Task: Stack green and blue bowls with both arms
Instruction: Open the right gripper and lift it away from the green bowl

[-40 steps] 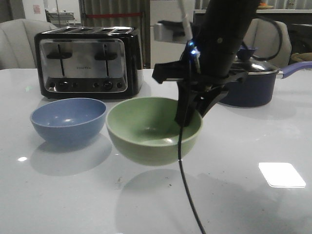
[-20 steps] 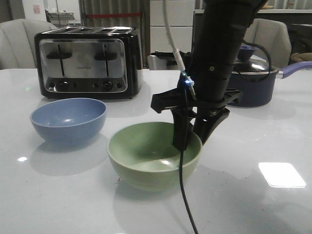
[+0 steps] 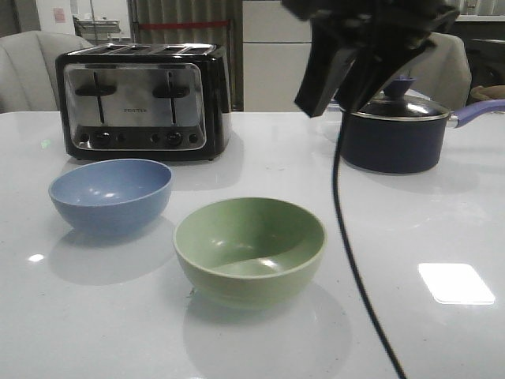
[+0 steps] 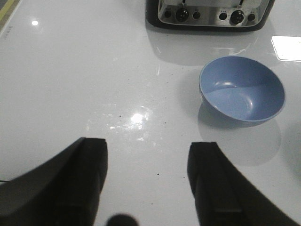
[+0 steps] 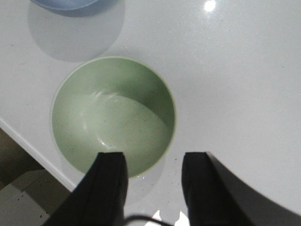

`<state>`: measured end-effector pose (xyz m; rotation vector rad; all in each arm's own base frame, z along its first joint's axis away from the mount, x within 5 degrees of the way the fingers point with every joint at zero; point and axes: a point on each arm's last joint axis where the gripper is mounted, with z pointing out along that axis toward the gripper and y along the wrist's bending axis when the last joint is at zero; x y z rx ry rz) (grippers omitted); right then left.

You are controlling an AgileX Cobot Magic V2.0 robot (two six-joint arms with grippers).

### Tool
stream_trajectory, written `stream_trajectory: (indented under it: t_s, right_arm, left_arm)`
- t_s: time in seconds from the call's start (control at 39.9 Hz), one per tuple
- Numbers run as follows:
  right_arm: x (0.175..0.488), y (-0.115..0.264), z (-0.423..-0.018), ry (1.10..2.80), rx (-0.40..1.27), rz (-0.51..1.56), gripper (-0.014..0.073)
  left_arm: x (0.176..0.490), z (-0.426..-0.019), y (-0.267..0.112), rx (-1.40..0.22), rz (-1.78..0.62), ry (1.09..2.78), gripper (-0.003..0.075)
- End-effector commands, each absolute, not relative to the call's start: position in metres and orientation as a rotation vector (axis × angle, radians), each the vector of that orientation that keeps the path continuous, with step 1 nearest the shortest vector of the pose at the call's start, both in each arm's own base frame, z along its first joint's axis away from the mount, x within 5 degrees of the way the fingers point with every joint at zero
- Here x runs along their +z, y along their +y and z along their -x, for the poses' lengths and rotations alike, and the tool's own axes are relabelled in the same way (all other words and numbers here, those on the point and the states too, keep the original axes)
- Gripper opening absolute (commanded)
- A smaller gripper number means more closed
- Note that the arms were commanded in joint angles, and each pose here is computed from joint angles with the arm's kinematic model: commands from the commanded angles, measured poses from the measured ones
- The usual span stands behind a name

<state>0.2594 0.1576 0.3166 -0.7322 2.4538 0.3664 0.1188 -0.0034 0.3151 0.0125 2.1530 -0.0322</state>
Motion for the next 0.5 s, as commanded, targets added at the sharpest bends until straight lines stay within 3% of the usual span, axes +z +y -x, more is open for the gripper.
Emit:
stream_trajectory:
  t_s: [0.0,0.48]
  right_arm:
    - [0.346,0.142,-0.232,2.287,0.391,0.691,0.0406]
    - [0.32,0.088,-0.138,2.112,0.403,0.62,0.0406]
  left_arm:
    - [0.332,-0.123,-0.003,-0.033,-0.009,2.045,0.0436]
    - [0.332,-0.124,-0.006,-0.048,-0.034,2.037,0.0436]
